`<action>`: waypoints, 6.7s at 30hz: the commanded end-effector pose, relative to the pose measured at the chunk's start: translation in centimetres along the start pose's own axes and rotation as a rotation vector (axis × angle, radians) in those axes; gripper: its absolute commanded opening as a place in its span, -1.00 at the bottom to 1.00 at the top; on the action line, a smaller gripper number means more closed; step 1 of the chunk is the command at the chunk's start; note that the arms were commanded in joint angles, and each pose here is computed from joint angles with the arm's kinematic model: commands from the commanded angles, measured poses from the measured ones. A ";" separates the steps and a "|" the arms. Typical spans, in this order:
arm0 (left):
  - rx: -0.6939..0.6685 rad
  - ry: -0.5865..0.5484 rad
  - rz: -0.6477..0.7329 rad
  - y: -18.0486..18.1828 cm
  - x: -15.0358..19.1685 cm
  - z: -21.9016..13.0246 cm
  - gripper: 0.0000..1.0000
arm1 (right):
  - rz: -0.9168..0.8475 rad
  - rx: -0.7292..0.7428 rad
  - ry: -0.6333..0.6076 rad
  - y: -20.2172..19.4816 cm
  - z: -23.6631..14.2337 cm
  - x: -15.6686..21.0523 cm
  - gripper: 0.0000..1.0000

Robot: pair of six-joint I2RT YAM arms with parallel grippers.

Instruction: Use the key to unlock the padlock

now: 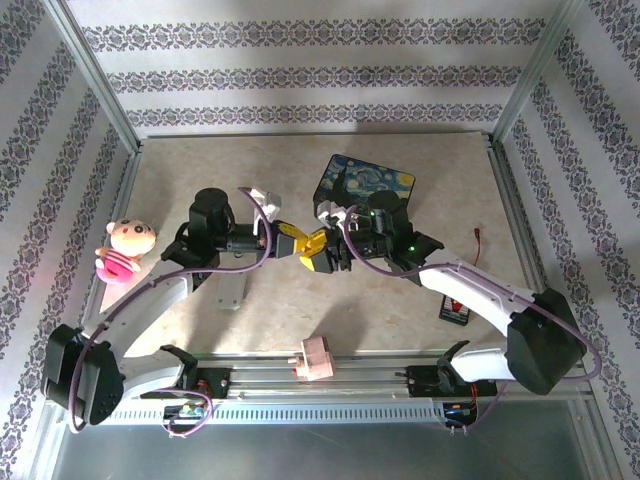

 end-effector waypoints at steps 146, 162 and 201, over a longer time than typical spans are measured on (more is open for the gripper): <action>-0.763 -0.369 -0.370 11.4 -6.0 -6.6 0.99 | 0.724 0.815 -0.382 -10.7 -14.6 4.0 -1.00; -0.658 -0.074 -0.501 23.5 -1.9 4.6 0.94 | 0.719 1.368 -0.325 -16.3 -25.7 8.5 -1.00; -0.645 -0.090 -0.654 25.9 4.7 6.4 -0.04 | 0.709 0.986 -0.139 -26.8 -12.6 7.9 -1.00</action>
Point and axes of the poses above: each hand's point on the last joint's axis, 136 mm out from that joint toward the fingers, its own z axis out along the fingers, its own y axis along the line the jaws close on, x = y × z, the point moved 1 cm from there along -z, back along the fingers, and after that the axes turned 3 degrees about -z, right-handed, at the moved point
